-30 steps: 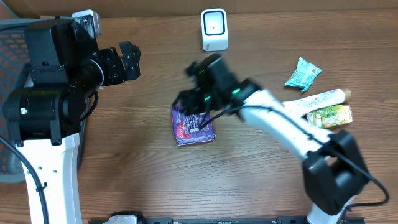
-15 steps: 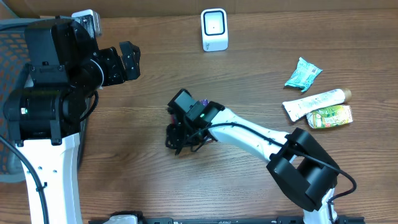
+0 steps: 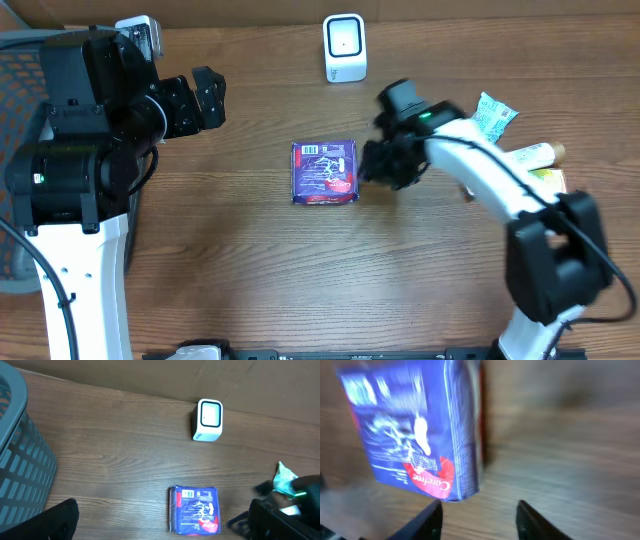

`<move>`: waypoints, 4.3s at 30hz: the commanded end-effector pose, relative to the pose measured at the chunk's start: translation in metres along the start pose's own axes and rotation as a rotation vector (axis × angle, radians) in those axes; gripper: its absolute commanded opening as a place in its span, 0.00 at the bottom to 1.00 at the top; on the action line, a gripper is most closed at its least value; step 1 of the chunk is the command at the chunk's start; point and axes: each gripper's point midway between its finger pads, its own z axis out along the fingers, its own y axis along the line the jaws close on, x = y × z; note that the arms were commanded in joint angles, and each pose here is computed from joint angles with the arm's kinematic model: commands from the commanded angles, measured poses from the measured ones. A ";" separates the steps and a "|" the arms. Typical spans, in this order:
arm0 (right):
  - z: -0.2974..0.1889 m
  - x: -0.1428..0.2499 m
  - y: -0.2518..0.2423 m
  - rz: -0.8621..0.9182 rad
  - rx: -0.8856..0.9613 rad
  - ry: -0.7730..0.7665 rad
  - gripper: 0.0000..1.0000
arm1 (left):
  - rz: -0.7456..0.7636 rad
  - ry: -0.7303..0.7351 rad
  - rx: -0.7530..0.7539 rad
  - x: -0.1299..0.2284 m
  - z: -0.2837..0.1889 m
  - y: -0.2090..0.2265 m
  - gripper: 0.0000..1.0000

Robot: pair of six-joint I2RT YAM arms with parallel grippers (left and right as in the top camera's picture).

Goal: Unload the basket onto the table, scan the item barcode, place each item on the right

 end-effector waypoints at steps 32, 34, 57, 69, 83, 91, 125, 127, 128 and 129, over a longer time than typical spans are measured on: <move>0.089 0.007 0.035 0.085 -0.331 0.003 0.73 | 0.021 -0.010 0.006 -0.003 -0.002 -0.002 1.00; 0.089 0.007 0.038 0.078 -0.339 0.003 0.56 | 0.021 -0.010 0.006 -0.003 -0.002 -0.002 1.00; -0.124 -0.013 0.077 -0.208 -0.468 -0.373 0.07 | 0.021 -0.010 0.006 -0.003 -0.002 -0.002 1.00; -0.225 0.004 0.078 -0.248 -0.296 -0.530 0.04 | 0.021 -0.010 0.006 -0.003 -0.002 -0.002 0.99; -0.268 0.000 0.095 -0.274 -0.307 -0.608 0.04 | 0.021 -0.010 0.006 -0.003 -0.002 -0.002 1.00; -0.305 -0.071 0.049 -0.184 0.271 -0.856 0.04 | 0.021 -0.010 0.006 -0.003 -0.002 -0.002 1.00; -0.123 -0.280 0.065 -0.981 1.465 -0.901 0.04 | 0.021 -0.010 0.006 -0.003 -0.002 -0.002 0.99; -0.114 -0.281 0.061 -0.985 1.472 -0.880 0.04 | 0.021 -0.010 0.006 -0.003 -0.002 -0.002 0.99; -0.109 -0.280 0.059 -0.989 1.475 -0.868 0.04 | 0.021 -0.010 0.006 -0.003 -0.002 -0.002 1.00; -0.105 -0.280 0.057 -0.993 1.476 -0.859 0.04 | 0.021 -0.010 0.006 -0.003 -0.002 -0.002 0.99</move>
